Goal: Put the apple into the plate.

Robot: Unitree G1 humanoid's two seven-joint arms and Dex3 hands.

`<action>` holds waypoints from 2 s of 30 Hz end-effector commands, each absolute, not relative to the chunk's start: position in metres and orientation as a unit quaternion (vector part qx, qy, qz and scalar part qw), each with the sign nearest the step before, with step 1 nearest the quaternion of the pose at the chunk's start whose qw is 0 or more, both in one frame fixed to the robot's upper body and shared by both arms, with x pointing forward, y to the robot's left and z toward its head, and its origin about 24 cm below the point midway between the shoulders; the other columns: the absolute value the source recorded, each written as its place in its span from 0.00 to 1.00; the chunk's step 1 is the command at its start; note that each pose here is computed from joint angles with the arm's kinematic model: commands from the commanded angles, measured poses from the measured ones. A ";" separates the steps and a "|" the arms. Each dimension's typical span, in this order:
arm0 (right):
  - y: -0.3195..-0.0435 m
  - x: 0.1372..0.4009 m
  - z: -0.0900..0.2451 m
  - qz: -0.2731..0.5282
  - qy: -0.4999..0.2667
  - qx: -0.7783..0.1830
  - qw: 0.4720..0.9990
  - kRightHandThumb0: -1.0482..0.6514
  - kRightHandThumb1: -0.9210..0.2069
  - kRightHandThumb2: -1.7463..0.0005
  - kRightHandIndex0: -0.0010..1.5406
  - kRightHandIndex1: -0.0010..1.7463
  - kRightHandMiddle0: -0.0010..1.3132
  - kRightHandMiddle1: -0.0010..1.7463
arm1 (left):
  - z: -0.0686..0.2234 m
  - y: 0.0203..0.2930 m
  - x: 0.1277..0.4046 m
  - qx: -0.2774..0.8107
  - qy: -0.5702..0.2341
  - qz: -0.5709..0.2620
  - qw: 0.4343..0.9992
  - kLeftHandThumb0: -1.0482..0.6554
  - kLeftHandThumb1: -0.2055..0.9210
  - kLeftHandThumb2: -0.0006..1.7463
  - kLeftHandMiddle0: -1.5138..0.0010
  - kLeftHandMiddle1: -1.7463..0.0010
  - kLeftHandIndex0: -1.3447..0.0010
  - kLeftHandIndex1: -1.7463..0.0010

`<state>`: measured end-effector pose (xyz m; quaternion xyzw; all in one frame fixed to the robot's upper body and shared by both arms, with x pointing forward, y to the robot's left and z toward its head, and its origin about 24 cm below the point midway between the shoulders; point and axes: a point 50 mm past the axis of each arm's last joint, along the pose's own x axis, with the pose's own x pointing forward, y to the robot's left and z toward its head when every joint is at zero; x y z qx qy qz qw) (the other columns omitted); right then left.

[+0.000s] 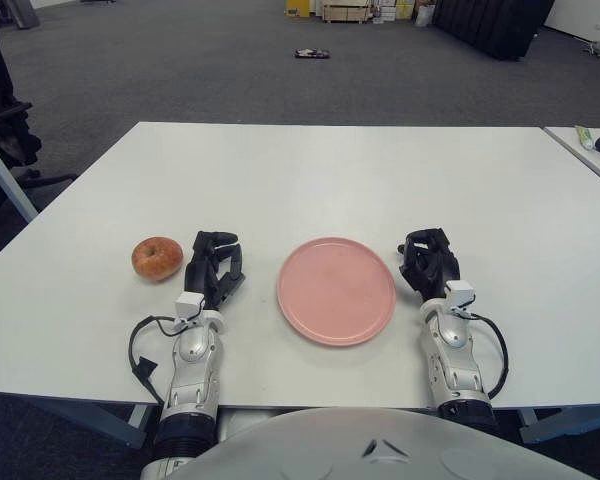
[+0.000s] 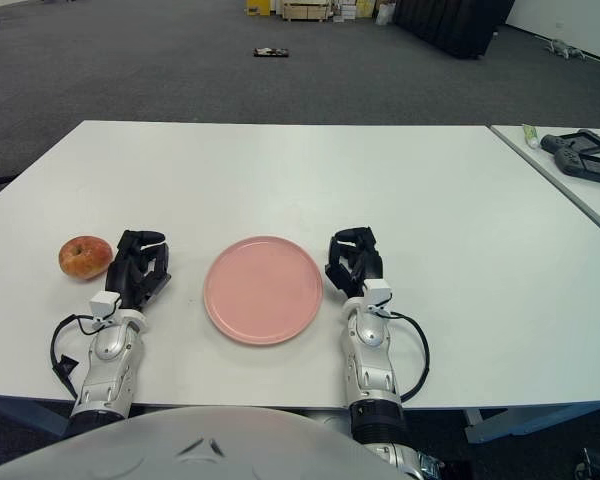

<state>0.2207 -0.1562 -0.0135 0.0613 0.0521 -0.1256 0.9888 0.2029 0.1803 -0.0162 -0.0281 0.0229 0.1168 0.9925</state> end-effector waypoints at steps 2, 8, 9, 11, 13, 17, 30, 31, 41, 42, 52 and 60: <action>-0.154 0.211 -0.032 -0.132 0.107 0.071 0.983 0.40 0.12 0.59 0.33 0.79 0.21 1.00 | -0.032 0.182 0.192 -0.026 0.069 0.126 0.989 0.40 0.90 0.40 0.65 0.16 0.80 0.00; -0.154 0.211 -0.032 -0.132 0.106 0.074 0.983 0.40 0.12 0.59 0.33 0.79 0.21 1.00 | -0.030 0.182 0.193 -0.021 0.060 0.128 0.990 0.40 0.91 0.38 0.65 0.15 0.81 0.00; -0.154 0.211 -0.032 -0.132 0.106 0.075 0.983 0.40 0.12 0.59 0.33 0.79 0.21 1.00 | -0.030 0.182 0.193 -0.017 0.052 0.129 0.990 0.40 0.92 0.38 0.65 0.15 0.81 0.00; -0.154 0.211 -0.032 -0.132 0.104 0.078 0.983 0.40 0.12 0.59 0.33 0.79 0.21 1.00 | -0.028 0.181 0.193 -0.007 0.034 0.133 0.991 0.40 0.92 0.37 0.66 0.15 0.82 0.00; -0.155 0.211 -0.032 -0.132 0.102 0.081 0.983 0.40 0.13 0.58 0.34 0.79 0.21 1.00 | -0.025 0.180 0.193 0.007 0.014 0.135 0.991 0.40 0.93 0.37 0.67 0.16 0.82 0.00; -0.154 0.211 -0.032 -0.133 0.101 0.082 0.982 0.40 0.13 0.58 0.34 0.79 0.21 1.00 | -0.017 0.177 0.190 0.028 -0.025 0.137 0.990 0.41 0.97 0.33 0.76 0.21 0.84 0.00; -0.155 0.212 -0.032 -0.131 0.105 0.070 0.983 0.40 0.13 0.58 0.34 0.78 0.21 1.00 | -0.008 0.188 0.182 0.135 -0.093 0.190 0.968 0.25 0.75 0.48 1.00 0.53 0.99 0.40; -0.155 0.212 -0.033 -0.132 0.105 0.071 0.983 0.40 0.13 0.58 0.34 0.78 0.21 1.00 | -0.008 0.190 0.181 0.151 -0.095 0.199 0.964 0.24 0.74 0.48 1.00 0.55 0.99 0.41; -0.154 0.212 -0.033 -0.134 0.106 0.074 0.983 0.40 0.13 0.58 0.34 0.79 0.21 1.00 | 0.001 0.199 0.181 0.252 -0.154 0.262 0.919 0.05 0.83 0.31 1.00 0.87 1.00 0.79; -0.154 0.212 -0.033 -0.134 0.107 0.074 0.982 0.40 0.13 0.58 0.34 0.79 0.21 1.00 | 0.002 0.200 0.181 0.263 -0.161 0.272 0.912 0.03 0.84 0.30 1.00 0.91 1.00 0.84; -0.154 0.212 -0.033 -0.131 0.110 0.074 0.982 0.40 0.12 0.59 0.33 0.78 0.20 1.00 | 0.004 0.215 0.179 0.310 -0.177 0.343 0.869 0.00 0.88 0.27 1.00 1.00 1.00 0.99; -0.155 0.213 -0.033 -0.132 0.110 0.073 0.982 0.40 0.12 0.59 0.33 0.78 0.20 1.00 | -0.003 0.224 0.174 0.329 -0.125 0.394 0.849 0.02 0.87 0.26 0.97 0.98 1.00 1.00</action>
